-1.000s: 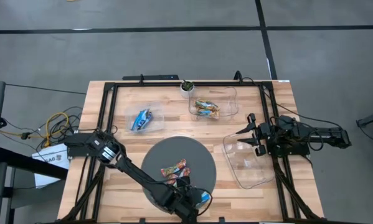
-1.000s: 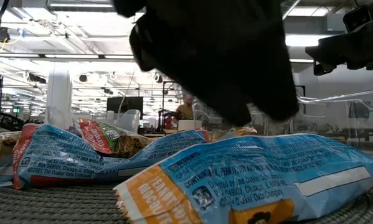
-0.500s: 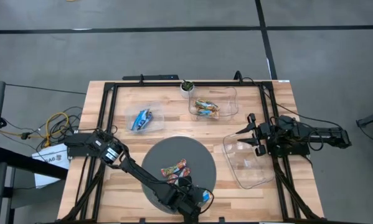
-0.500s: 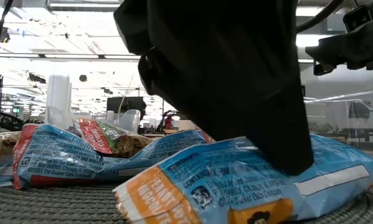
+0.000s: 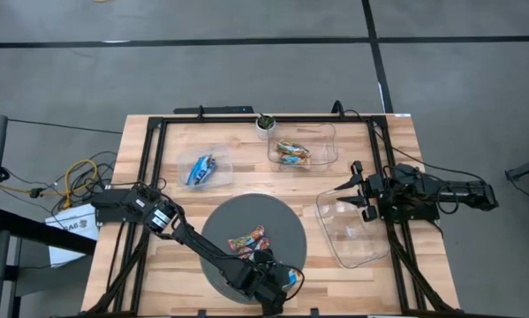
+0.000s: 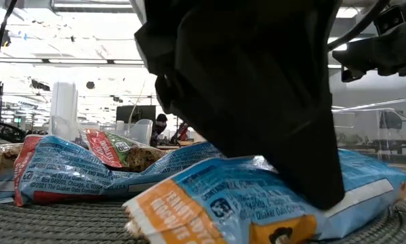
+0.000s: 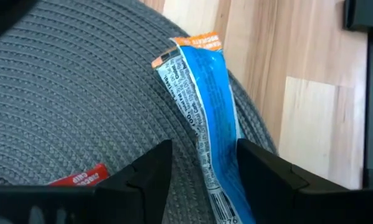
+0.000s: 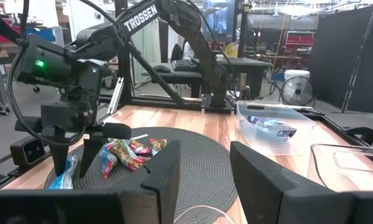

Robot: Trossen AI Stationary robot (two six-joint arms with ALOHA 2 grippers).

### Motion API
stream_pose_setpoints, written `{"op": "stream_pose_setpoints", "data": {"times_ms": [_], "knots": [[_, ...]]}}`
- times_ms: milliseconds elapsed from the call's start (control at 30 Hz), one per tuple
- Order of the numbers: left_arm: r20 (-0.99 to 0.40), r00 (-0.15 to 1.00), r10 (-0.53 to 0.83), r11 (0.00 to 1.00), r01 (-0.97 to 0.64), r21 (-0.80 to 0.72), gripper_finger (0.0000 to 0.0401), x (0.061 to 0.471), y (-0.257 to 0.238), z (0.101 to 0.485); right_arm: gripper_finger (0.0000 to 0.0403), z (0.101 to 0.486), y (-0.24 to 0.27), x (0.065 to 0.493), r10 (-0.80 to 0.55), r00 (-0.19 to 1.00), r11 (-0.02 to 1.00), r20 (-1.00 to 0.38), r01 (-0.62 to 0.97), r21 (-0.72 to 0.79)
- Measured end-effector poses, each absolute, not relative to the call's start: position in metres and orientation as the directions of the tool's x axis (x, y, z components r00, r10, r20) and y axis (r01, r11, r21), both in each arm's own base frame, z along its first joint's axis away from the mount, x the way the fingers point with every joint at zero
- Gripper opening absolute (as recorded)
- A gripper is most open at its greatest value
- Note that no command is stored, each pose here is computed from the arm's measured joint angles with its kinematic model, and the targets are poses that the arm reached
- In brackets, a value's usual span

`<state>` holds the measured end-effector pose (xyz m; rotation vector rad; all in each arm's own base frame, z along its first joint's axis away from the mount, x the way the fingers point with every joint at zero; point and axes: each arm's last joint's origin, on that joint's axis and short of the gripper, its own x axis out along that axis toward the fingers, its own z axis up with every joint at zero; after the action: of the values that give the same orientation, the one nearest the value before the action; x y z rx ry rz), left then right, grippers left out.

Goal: Pick and place Granola Bars by type
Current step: Put the yellow granola bar into the top transparent bin

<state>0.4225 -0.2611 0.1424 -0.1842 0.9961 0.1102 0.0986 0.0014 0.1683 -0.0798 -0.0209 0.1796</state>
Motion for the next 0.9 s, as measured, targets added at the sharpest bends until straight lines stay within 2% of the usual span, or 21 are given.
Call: {"op": "stream_pose_setpoints", "data": {"times_ms": [167, 567, 900], "knots": [[-0.841, 0.541, 0.007, 0.979, -0.176, -0.105, 0.0155, 0.423, -0.261, 0.142, 0.0133, 0.168, 0.001, 0.099, 0.179, 0.984, 0.981, 0.013, -0.178, -0.081], [-0.835, 0.55, -0.007, 0.989, -0.121, -0.088, 0.001, 0.424, -0.262, 0.144, 0.0134, 0.168, 0.001, 0.099, 0.179, 0.984, 0.981, 0.013, -0.178, -0.081], [-0.797, 0.604, 0.003, 0.996, -0.07, -0.049, 0.0002, 0.43, -0.26, 0.153, 0.0134, 0.168, 0.001, 0.099, 0.179, 0.984, 0.981, 0.013, -0.177, -0.081]]}}
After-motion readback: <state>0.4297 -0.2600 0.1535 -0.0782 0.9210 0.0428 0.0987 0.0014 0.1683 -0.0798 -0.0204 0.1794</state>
